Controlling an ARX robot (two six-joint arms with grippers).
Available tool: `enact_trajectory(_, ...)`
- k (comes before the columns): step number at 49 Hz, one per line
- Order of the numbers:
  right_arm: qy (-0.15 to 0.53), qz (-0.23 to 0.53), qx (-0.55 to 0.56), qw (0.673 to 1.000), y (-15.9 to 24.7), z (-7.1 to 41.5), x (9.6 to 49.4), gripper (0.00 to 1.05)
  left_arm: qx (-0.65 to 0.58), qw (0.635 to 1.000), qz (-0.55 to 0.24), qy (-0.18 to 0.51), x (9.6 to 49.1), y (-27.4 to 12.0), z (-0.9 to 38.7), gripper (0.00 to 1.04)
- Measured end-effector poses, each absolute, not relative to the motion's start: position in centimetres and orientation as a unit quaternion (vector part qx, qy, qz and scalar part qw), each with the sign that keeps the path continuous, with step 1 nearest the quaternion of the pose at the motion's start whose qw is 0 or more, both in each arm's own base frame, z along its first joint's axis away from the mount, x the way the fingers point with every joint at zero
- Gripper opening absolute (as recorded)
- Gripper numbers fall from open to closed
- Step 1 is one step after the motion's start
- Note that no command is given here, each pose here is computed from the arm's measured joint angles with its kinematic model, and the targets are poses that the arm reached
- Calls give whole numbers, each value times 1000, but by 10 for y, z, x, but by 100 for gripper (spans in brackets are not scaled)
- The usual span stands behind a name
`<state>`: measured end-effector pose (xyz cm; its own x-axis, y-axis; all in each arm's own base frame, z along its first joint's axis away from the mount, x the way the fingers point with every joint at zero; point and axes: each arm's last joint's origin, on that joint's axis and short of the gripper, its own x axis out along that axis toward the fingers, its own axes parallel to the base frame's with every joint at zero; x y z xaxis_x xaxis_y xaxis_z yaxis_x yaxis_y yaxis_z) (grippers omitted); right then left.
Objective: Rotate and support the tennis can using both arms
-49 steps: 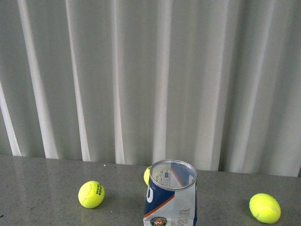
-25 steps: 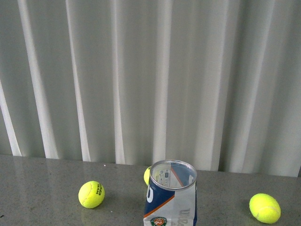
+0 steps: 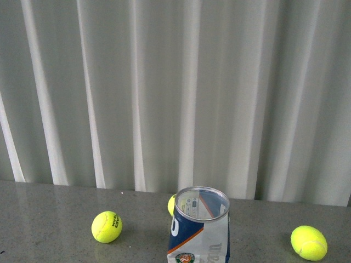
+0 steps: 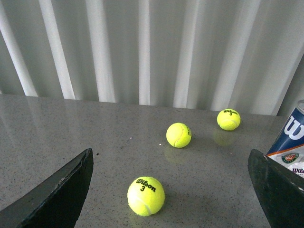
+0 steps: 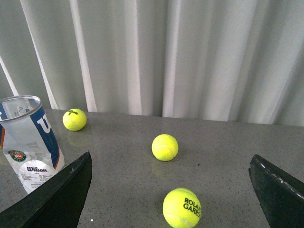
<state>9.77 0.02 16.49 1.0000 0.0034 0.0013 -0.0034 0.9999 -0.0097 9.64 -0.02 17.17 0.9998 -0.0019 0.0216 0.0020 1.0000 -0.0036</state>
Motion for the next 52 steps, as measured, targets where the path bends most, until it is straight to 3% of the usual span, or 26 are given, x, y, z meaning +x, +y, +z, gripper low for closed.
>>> enact_trajectory(52,-1,2,-5,1000,0,165,98,98,-2,1000,-1,-11,96,0,172,98)
